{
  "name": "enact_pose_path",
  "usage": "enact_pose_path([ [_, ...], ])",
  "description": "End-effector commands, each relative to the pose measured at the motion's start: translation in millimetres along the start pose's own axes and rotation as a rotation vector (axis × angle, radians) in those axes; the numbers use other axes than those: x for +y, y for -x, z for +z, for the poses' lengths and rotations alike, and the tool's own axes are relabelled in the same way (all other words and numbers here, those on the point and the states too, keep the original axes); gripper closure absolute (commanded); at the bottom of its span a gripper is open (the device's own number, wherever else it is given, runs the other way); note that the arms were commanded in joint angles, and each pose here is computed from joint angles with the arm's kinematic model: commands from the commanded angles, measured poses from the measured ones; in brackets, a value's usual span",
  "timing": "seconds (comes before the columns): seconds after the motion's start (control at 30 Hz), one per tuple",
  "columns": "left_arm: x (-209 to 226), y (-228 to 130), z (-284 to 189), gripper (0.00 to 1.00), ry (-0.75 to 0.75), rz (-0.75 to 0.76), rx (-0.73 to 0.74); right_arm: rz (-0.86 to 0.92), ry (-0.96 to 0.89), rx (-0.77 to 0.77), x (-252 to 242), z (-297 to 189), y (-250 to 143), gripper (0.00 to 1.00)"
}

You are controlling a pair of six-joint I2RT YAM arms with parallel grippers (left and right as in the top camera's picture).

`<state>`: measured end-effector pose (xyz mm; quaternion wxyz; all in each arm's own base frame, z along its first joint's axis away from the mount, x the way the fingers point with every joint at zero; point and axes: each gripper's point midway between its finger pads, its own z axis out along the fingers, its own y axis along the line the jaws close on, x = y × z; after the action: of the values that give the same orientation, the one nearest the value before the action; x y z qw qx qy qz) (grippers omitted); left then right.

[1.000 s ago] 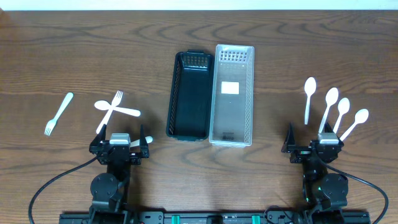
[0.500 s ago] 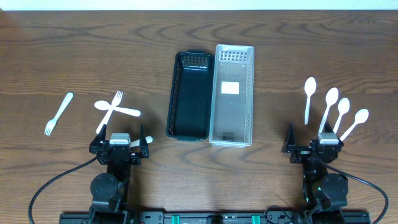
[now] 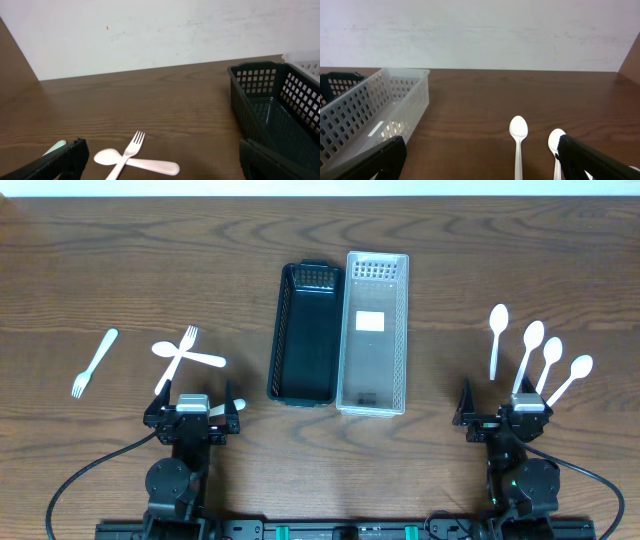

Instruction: Pack container

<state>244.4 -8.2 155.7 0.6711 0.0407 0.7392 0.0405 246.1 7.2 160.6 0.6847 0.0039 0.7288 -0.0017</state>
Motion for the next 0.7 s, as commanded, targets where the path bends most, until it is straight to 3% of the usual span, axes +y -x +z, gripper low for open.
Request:
enact_pose_path([
  [0.0, 0, -18, 1, 0.02, 0.007, 0.016, 0.055, -0.011, 0.002, 0.002, 0, 0, -1, 0.01],
  [0.5, 0, -18, 1, 0.02, 0.007, 0.016, 0.055, -0.006, 0.002, -0.045, 0, 0, 10, 0.01],
  [0.67, 0, -18, 1, 0.02, 0.007, 0.016, 0.055, -0.003, 0.023, 0.01, 4, 0, -3, 0.01],
])
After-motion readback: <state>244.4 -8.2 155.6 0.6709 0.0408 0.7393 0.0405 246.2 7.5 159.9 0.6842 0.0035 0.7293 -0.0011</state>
